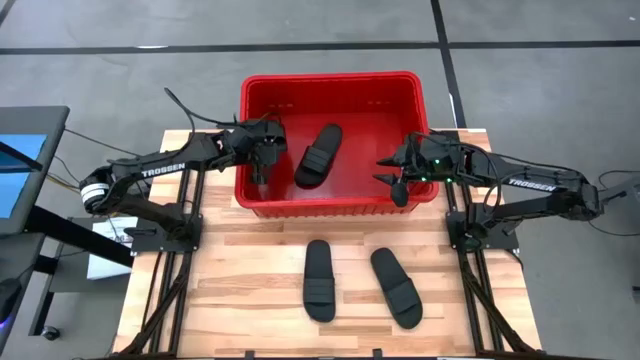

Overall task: Pick and place slides into bin
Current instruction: Put the black slipper into the red bin

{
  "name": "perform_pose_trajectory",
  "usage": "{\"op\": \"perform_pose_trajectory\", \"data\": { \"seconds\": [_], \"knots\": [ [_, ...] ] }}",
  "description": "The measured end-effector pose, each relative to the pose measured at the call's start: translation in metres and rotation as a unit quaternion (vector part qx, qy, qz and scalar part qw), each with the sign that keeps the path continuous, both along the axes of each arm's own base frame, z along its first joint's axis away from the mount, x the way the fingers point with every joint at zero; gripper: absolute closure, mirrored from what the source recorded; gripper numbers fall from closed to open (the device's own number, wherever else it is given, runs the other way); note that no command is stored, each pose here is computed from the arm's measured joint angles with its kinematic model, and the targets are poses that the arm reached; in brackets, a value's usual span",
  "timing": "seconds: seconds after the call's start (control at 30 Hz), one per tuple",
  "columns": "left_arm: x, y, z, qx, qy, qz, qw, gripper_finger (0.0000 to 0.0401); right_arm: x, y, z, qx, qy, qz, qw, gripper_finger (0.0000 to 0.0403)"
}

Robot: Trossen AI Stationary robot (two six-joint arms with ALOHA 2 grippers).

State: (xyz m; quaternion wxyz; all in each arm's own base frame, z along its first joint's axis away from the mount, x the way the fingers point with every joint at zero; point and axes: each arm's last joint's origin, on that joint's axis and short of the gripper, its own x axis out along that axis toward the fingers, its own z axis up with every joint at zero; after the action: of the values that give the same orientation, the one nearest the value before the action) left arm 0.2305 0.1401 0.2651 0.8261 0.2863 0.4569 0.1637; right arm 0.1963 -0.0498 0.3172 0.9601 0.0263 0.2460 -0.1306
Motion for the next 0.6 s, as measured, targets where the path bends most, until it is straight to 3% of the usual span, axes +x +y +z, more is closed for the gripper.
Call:
{"op": "perform_pose_trajectory", "data": {
  "seconds": [0.13, 0.6],
  "knots": [
    [-0.0026, 0.0075, 0.0018, 0.005, -0.01, -0.002, 1.0, 0.0373, 0.0, 0.0, 0.0, -0.003, 0.001, 0.002, 1.0, 0.0221],
    [-0.0086, 0.008, -0.0039, -0.055, -0.007, -0.008, 0.998, 0.0373, 0.0, 0.0, 0.0, -0.004, 0.001, 0.002, 1.0, 0.0221]
  ]
}}
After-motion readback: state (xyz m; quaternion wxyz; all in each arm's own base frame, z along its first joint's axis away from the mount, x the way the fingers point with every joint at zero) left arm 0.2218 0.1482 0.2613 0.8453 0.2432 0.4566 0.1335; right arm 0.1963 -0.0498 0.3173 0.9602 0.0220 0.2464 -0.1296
